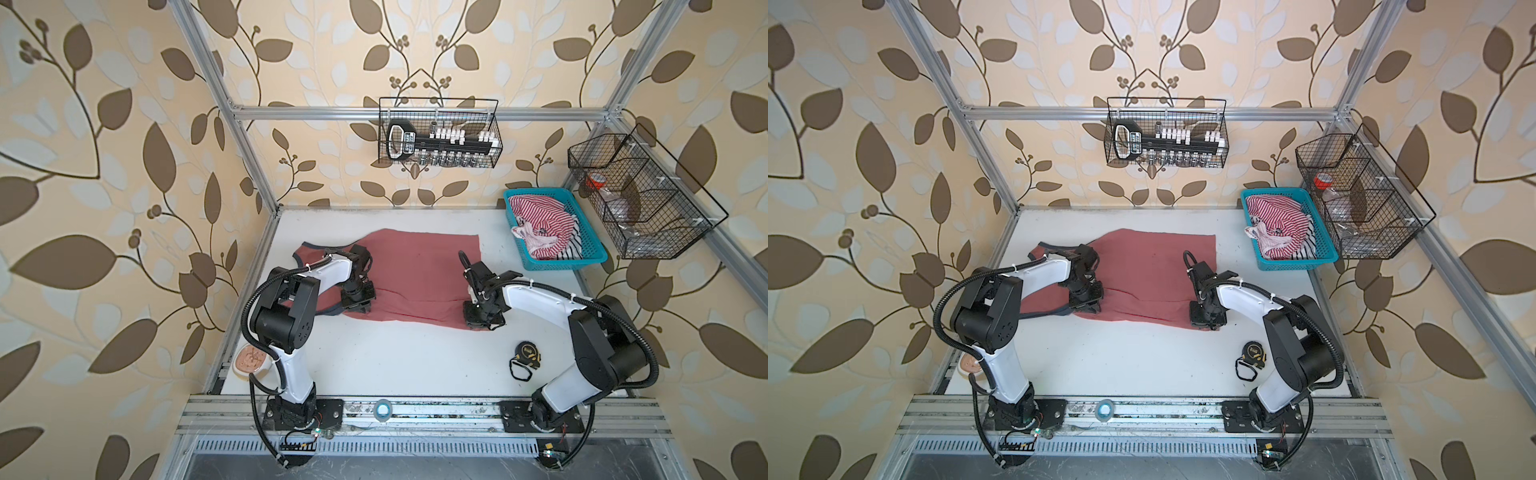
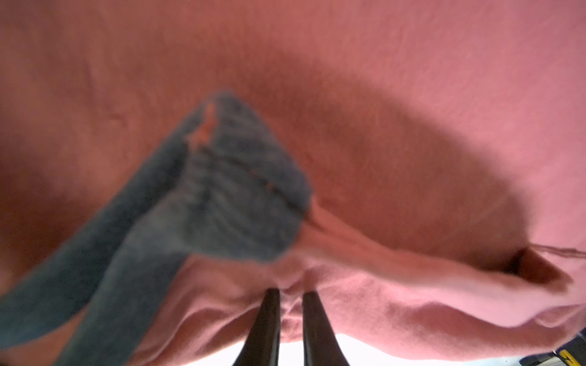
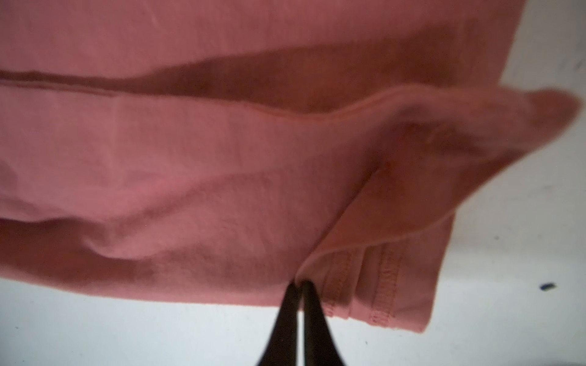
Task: Fold and stack tank tops
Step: Smooth out the tank top at the center of the table.
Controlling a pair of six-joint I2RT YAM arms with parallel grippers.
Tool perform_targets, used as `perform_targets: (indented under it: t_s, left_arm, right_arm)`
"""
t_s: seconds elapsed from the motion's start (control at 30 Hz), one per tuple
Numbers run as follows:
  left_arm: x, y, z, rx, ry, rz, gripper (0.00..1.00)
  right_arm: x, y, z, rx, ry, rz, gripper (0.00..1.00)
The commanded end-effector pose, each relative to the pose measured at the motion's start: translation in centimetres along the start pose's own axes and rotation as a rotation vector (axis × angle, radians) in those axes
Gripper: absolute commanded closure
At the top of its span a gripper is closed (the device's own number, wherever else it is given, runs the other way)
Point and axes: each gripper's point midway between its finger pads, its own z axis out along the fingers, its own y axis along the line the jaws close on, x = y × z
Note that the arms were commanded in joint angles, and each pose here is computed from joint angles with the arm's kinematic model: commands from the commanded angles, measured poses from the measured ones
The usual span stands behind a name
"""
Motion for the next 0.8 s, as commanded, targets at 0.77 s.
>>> perform_targets:
  t_s: [0.77]
  left_arm:
    - [0.6,4.9,4.1,-0.104,0.073,-0.134,0.85]
  right_arm:
    - [1.6,-5.5,-2.7,0.207,-0.002,0.029,1.0]
